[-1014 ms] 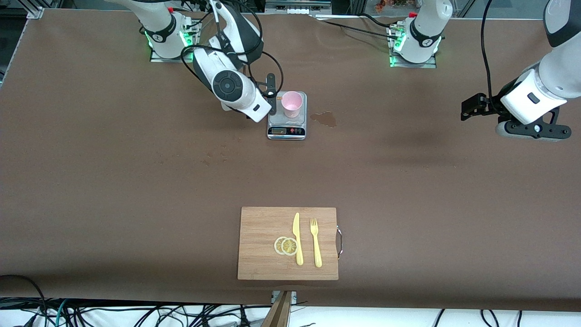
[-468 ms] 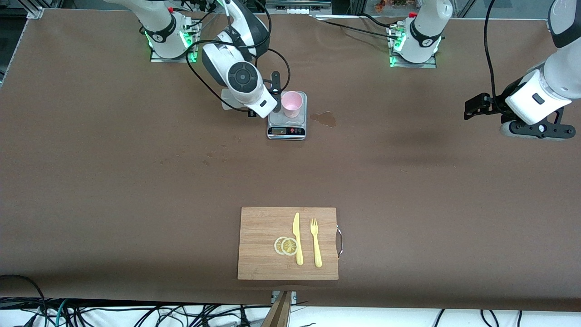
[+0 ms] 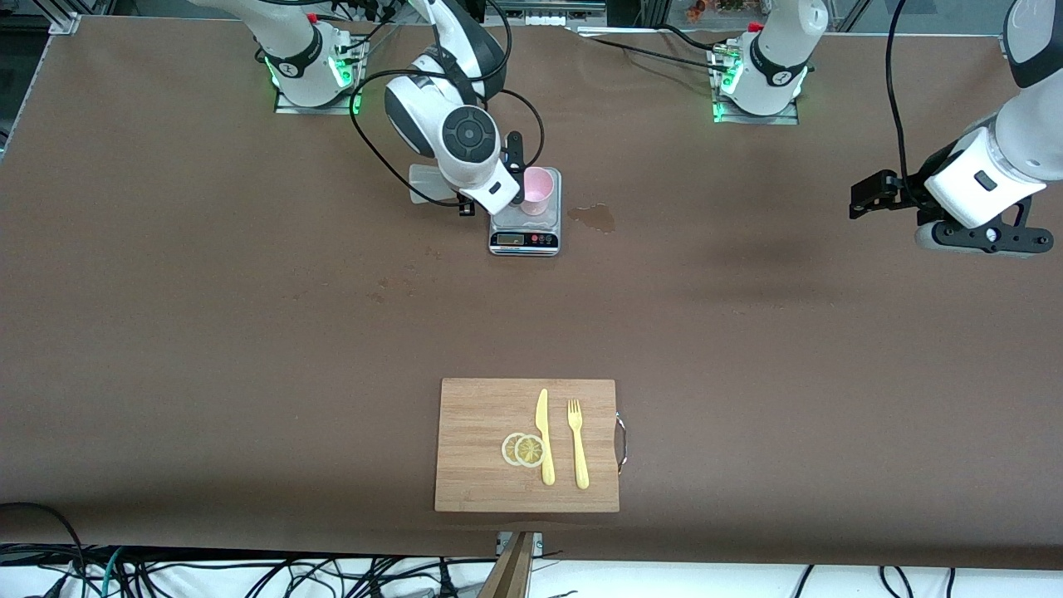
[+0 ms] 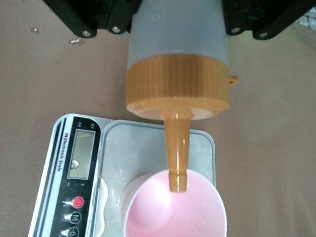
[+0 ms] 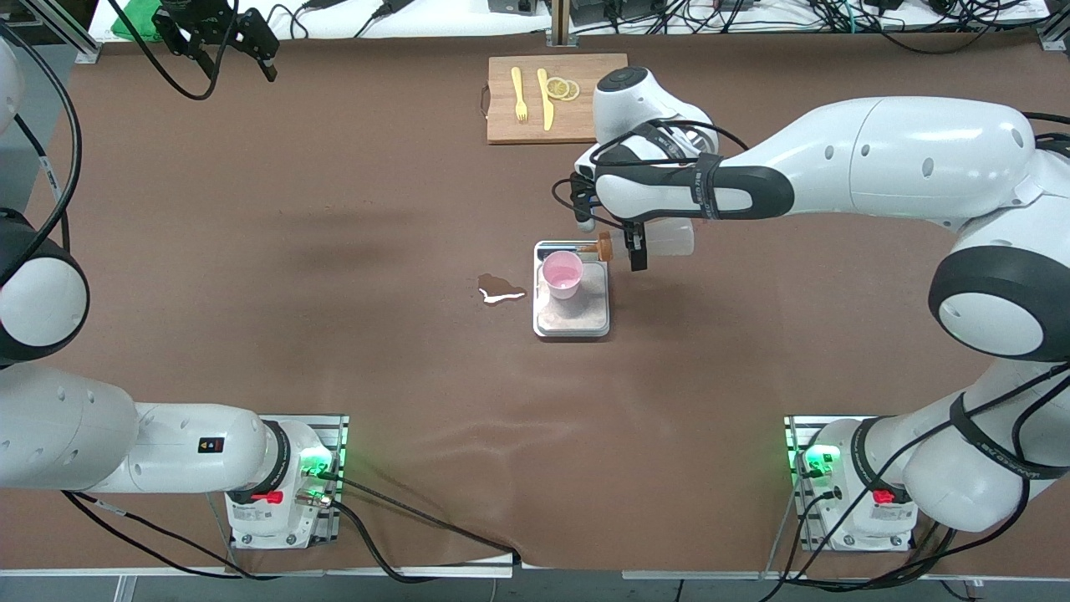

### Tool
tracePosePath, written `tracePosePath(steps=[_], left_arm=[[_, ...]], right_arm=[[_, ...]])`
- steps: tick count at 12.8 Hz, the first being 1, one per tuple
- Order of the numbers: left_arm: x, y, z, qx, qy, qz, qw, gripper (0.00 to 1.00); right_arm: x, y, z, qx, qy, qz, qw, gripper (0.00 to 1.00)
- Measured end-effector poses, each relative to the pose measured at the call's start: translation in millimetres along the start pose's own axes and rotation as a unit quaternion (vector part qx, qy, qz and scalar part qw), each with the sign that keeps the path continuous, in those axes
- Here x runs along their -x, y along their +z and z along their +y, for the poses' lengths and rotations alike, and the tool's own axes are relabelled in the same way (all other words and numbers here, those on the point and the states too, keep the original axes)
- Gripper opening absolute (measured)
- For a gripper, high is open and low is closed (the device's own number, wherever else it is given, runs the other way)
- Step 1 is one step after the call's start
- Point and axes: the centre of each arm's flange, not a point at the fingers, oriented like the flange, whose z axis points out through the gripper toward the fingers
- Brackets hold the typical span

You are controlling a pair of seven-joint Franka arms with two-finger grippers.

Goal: Add sauce to pink cup with both arms
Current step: 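Tilt the bottle nozzle into the pink cup with the right gripper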

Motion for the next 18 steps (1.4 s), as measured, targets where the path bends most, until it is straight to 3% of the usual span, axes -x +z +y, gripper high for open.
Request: tracePosePath(steps=[10,18], left_arm=[[0.5,0.5,3.2,0.000,0.003,-0.002,1.000,1.00],[1.4,1.2,3.2,0.000,0.003,-0.007,1.000,1.00]], right_arm=[[-32.8,-9.5,-7.5,0.030,-0.020,-0.073,0.997,0.20],[-37.4,-5.4,-6.3,0.034,-0.024,-0.086,0.995,0.20]])
